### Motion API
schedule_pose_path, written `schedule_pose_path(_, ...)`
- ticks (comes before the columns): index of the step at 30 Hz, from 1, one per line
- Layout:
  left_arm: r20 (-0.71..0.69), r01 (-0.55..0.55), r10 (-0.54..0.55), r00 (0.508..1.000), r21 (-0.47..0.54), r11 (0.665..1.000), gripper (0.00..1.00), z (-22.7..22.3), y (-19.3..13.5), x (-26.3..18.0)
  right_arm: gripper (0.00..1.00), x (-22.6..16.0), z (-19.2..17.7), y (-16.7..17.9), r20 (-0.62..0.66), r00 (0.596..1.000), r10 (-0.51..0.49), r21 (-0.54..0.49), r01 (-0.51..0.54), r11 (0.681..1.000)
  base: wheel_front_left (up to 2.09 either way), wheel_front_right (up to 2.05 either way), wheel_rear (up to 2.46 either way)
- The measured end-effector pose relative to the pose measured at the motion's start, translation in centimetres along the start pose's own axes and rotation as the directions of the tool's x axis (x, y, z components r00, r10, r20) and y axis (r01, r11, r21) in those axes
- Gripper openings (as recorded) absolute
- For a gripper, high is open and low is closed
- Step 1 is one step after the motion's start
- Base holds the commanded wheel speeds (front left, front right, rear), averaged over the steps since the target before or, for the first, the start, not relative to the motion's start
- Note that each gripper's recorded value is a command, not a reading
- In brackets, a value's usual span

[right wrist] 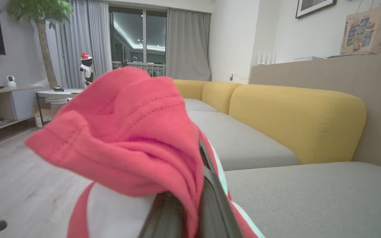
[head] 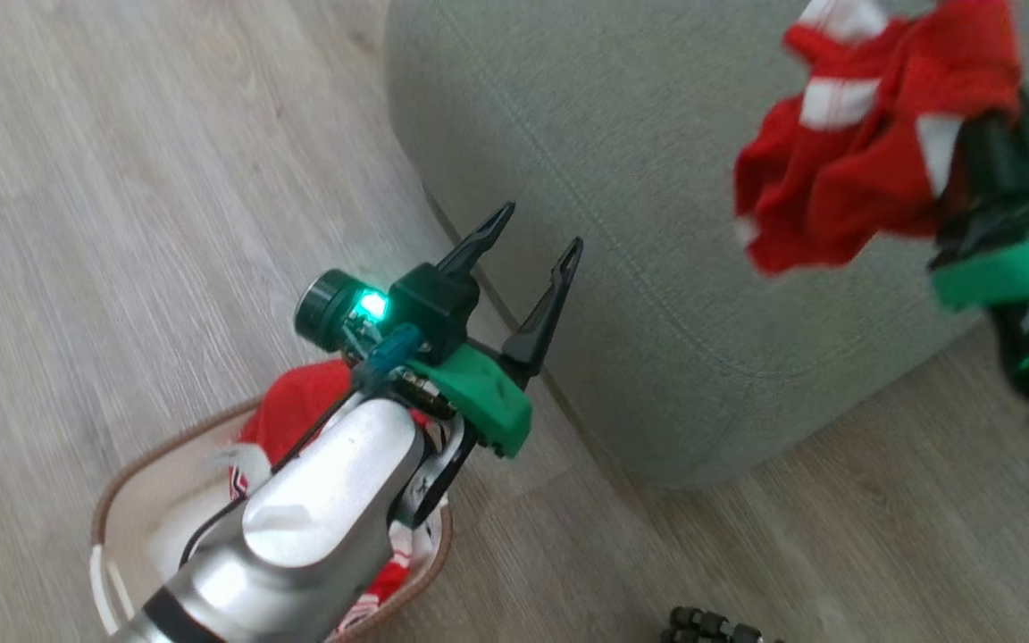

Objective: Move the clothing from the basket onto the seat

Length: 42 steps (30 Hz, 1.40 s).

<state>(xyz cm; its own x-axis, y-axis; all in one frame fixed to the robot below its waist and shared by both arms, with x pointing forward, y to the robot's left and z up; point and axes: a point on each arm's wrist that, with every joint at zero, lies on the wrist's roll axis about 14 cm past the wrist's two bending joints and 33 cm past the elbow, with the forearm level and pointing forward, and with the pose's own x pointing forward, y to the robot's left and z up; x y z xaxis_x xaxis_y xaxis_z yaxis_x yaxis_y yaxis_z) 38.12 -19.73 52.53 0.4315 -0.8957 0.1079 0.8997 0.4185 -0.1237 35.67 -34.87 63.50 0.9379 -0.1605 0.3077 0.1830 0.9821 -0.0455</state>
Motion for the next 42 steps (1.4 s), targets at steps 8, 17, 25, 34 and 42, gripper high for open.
schedule_pose_path(8,-0.021,-0.008,0.007,1.0,-0.008,1.0,1.0,-1.5,2.2,1.0,0.0,5.8,-0.9,-1.4,-0.021,1.0,0.001,-0.031,-0.002,1.0,0.0,0.0,0.0)
schedule_pose_path(17,-0.043,-0.017,0.016,0.999,-0.024,1.0,1.0,-4.0,5.0,2.5,0.0,12.2,-5.1,-3.4,-0.119,0.993,-0.026,-0.064,0.019,0.998,0.0,0.0,0.0)
schedule_pose_path(25,-0.1,-0.084,0.078,0.992,-0.05,0.995,1.0,-7.8,8.8,2.0,0.0,15.6,-13.7,-3.8,-0.336,0.942,-0.013,-0.137,-0.035,0.99,0.0,0.0,0.0)
schedule_pose_path(34,-0.149,-0.156,0.146,0.978,-0.052,0.986,1.0,-10.7,11.6,0.7,0.0,14.7,-22.6,-2.8,-0.573,0.82,-0.005,-0.1,-0.064,0.993,0.0,0.0,0.0)
schedule_pose_path(42,-0.152,-0.163,0.154,0.976,-0.047,0.986,1.0,-10.8,11.7,0.5,0.0,11.1,-26.2,-3.0,-0.779,0.626,-0.015,-0.062,-0.053,0.997,0.0,0.0,0.0)
